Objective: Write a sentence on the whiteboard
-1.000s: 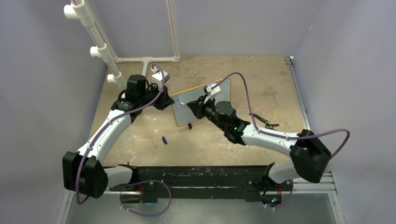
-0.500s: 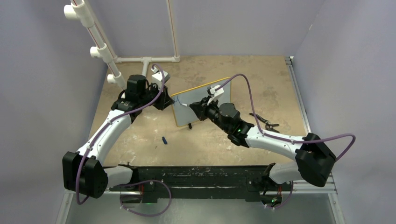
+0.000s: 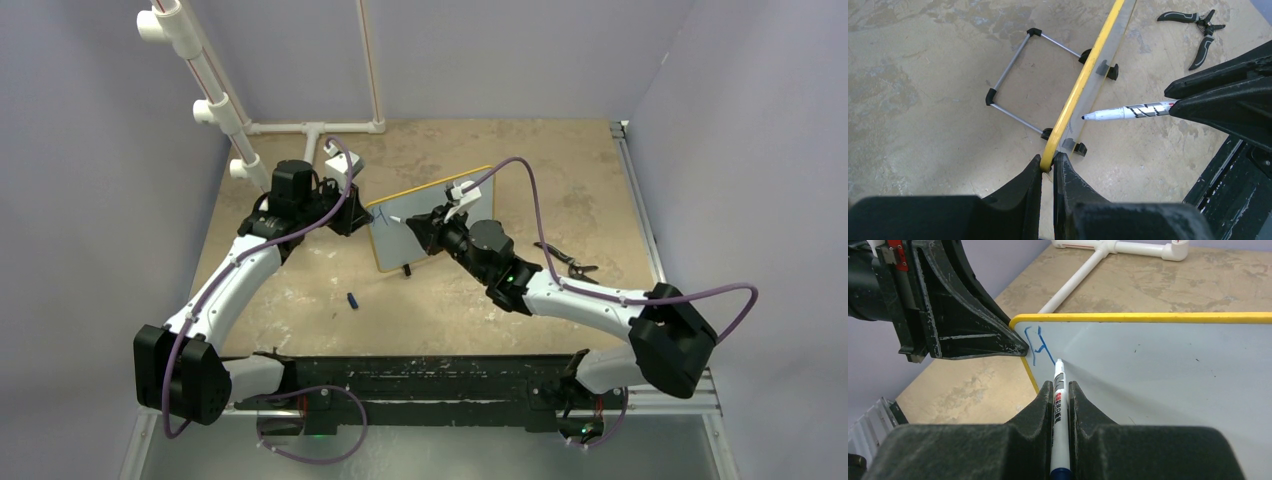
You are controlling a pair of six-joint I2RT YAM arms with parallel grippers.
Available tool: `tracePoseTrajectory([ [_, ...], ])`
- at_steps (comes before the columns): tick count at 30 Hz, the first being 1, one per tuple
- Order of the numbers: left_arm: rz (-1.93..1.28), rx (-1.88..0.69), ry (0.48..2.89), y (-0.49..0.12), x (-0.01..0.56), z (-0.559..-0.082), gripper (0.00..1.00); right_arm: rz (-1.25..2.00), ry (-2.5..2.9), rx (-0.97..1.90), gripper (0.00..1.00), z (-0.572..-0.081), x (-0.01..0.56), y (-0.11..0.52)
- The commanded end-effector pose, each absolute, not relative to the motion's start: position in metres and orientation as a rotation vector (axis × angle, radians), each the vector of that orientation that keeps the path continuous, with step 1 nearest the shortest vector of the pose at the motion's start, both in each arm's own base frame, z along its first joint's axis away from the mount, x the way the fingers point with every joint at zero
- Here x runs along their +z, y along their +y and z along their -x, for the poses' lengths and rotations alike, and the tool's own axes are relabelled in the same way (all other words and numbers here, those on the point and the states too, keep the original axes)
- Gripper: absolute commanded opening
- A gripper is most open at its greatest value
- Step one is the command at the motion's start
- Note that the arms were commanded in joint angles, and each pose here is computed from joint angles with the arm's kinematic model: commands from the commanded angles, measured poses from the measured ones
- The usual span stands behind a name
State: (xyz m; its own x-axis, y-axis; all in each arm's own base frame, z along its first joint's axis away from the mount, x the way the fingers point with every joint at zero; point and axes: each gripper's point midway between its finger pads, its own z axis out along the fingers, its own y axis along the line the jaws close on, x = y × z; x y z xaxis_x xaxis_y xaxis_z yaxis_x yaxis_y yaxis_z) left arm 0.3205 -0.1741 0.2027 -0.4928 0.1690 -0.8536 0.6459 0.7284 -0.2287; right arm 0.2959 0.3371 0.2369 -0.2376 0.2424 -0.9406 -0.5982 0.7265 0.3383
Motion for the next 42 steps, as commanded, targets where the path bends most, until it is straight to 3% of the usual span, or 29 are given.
tracePoseTrajectory([
  [1, -0.640, -0.641, 1.965, -0.172, 0.217, -0.325, 0.00, 0.232, 1.560, 0.810, 0.00, -0.306, 0.266, 0.337],
  [16, -0.643, -0.646, 1.965, -0.173, 0.217, -0.325, 0.00, 0.254, 1.529, 0.801, 0.00, -0.310, 0.271, 0.342],
  [42, -0.639, -0.644, 1.968, -0.172, 0.216, -0.325, 0.00, 0.229, 1.659, 0.720, 0.00, -0.309, 0.228, 0.326],
])
